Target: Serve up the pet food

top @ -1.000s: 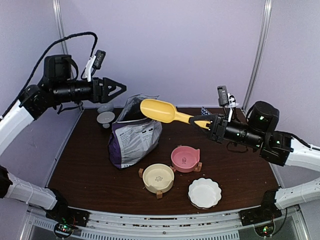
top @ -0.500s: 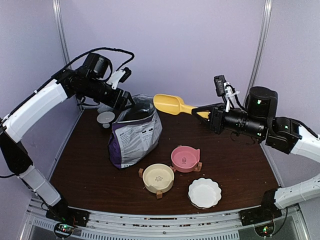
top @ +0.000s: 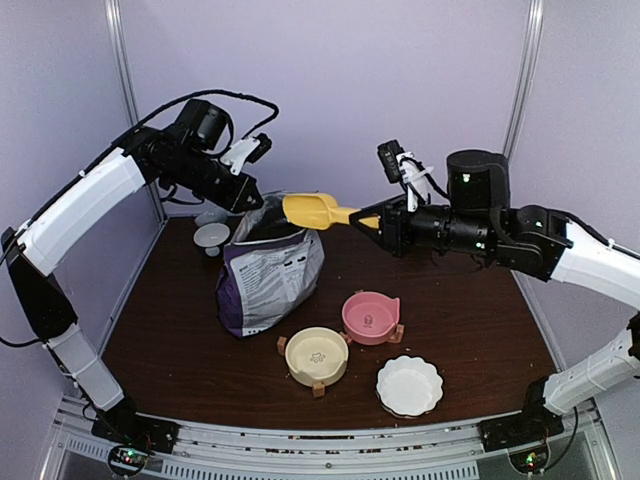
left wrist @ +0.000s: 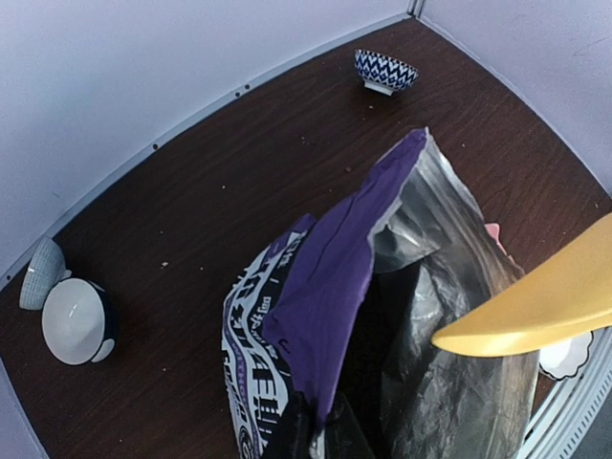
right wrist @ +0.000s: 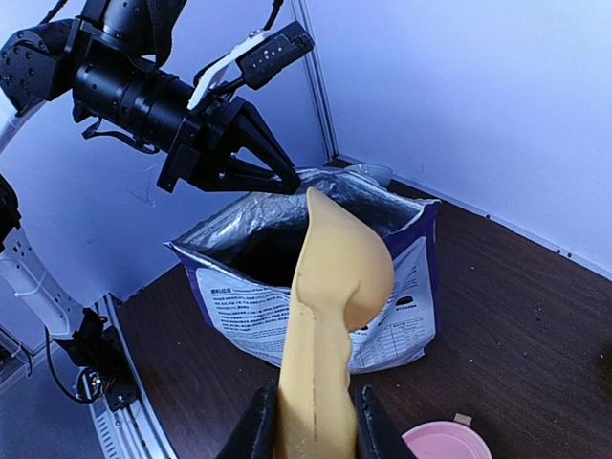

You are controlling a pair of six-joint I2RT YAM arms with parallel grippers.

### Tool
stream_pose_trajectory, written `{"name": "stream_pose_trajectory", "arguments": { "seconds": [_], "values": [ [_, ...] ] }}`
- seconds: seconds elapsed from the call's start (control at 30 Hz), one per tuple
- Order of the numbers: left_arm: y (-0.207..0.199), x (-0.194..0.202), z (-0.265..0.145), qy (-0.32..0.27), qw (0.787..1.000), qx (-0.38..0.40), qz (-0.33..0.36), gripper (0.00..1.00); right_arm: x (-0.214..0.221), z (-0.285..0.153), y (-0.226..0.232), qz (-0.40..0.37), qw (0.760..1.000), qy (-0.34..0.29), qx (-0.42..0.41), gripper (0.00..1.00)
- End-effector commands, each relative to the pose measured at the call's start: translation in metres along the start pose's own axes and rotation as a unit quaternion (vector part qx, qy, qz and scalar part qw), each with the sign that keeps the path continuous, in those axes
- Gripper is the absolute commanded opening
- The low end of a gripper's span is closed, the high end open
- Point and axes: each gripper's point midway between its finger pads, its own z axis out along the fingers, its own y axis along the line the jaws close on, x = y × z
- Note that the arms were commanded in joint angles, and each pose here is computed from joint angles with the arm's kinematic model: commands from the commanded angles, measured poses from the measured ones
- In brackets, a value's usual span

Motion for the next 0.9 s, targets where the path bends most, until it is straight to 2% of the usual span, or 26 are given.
{"name": "stream_pose_trajectory", "arguments": {
  "seconds": [0.0,0.07,0.13,0.2,0.3,0.43,0.63,0.73,0.87],
  "values": [
    [0.0,0.004,-0.001,-0.003,1.0,0.003,0.006,0.09,0.001,0.015,-0.002,-0.025,0.999,0.028,0.026,0.06],
    [-0.001,0.007,0.002,0.0,1.0,0.007,0.007,0.07,0.003,0.023,-0.005,-0.034,0.998,0.04,0.042,0.06],
    [-0.002,0.009,0.005,0.001,1.0,0.009,0.008,0.0,0.005,0.031,-0.008,-0.045,0.996,0.053,0.063,0.06],
    [0.0,0.01,0.008,0.002,1.0,0.005,0.007,0.0,0.006,0.039,-0.01,-0.059,0.993,0.063,0.08,0.06],
    [0.021,0.01,0.002,-0.011,0.998,-0.056,0.002,0.0,0.01,0.057,-0.006,-0.073,0.99,0.079,0.088,0.06],
    [0.055,-0.002,-0.039,-0.062,0.983,-0.17,0.012,0.0,0.019,0.092,0.008,-0.075,0.989,0.102,0.074,0.06],
    [0.084,-0.005,-0.095,-0.085,0.959,-0.27,0.022,0.0,0.034,0.151,0.041,-0.073,0.989,0.128,0.027,0.06],
    [0.078,-0.003,-0.108,-0.108,0.959,-0.261,0.02,0.0,0.036,0.165,0.049,-0.076,0.987,0.135,0.031,0.06],
    [0.04,0.009,-0.091,-0.13,0.979,-0.149,0.052,0.0,0.056,0.164,0.038,-0.07,0.983,0.161,0.059,0.06]
  ]
}}
